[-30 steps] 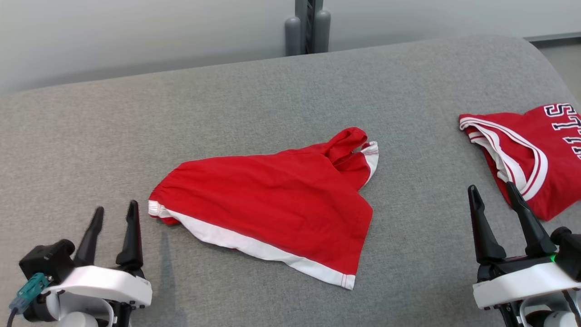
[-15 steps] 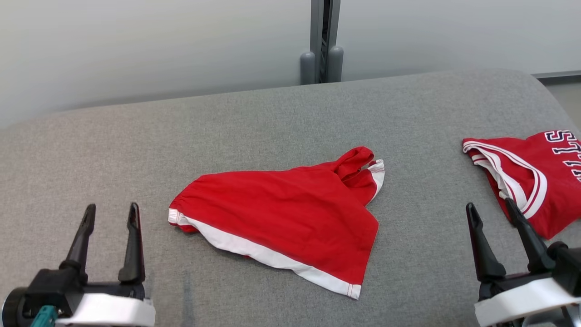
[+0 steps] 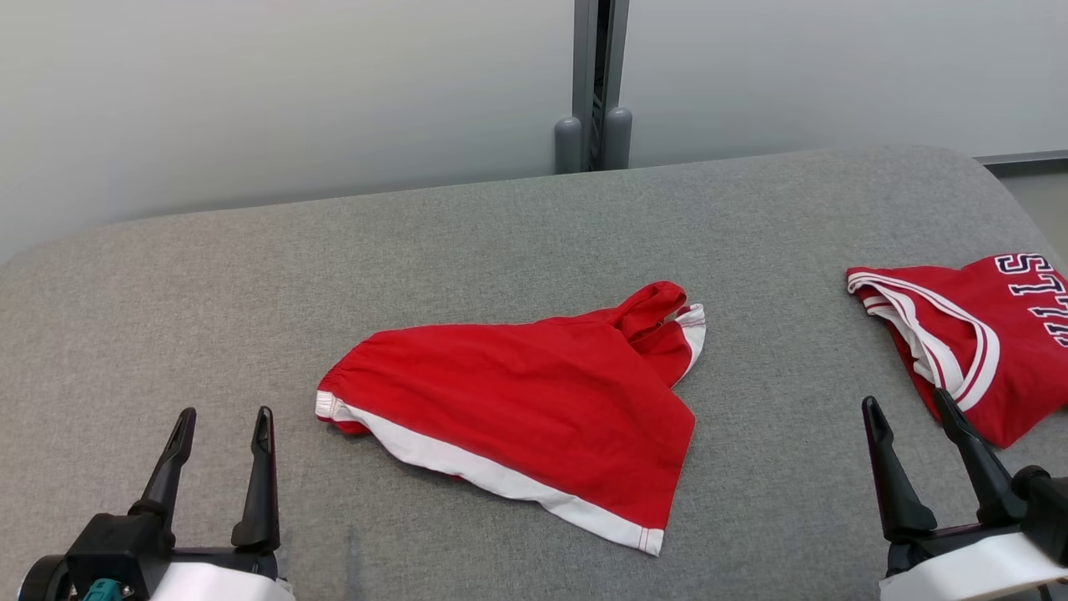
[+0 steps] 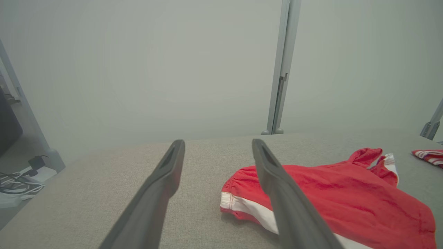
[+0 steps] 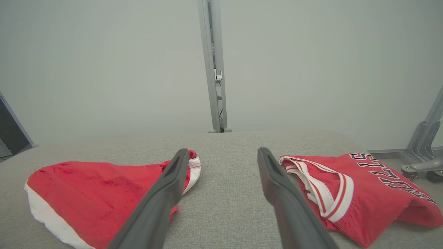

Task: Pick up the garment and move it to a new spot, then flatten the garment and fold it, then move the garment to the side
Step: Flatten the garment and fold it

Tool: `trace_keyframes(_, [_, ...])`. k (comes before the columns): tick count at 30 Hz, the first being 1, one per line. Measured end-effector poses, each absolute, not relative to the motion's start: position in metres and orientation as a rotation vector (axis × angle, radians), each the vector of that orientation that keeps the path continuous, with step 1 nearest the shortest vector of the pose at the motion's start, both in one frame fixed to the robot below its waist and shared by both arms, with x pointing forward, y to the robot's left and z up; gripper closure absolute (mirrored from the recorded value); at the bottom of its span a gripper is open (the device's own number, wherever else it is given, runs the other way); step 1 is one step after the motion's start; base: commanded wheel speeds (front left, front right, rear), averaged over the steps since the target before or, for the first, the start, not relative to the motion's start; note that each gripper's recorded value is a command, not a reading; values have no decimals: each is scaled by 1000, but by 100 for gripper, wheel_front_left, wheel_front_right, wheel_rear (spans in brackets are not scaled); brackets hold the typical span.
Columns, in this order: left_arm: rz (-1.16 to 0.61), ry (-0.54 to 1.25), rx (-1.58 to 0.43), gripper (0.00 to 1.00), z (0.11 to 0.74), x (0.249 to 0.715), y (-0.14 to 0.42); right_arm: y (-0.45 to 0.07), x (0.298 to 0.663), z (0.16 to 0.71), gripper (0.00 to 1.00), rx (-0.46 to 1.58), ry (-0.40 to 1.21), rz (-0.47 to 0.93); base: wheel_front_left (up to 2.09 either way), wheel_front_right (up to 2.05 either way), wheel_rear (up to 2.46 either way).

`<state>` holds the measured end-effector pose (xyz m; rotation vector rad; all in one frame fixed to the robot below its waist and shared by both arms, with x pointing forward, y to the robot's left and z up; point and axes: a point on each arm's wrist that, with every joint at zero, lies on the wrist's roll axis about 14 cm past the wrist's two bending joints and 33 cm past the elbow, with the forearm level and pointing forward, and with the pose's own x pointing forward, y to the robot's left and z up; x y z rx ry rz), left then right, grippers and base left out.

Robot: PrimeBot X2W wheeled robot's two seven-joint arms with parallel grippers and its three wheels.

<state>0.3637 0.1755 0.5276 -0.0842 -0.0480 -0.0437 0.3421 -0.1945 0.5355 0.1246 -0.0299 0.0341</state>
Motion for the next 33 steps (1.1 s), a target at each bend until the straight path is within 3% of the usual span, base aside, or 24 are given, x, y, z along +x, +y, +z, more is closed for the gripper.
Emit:
trace_keyframes(14, [-133,1,-106,0,525,377,163,-193,346,534,0,126,-21,36,0,0,0])
trace_keyframes(24, [-386,367,-147,0,452,407,135,-190,358,525,0,135,5,43,0,0,0])
trace_keyframes(33, [-437,583,-111,0,393,432,137,-199,368,505,0,141,48,7,0,0,0])
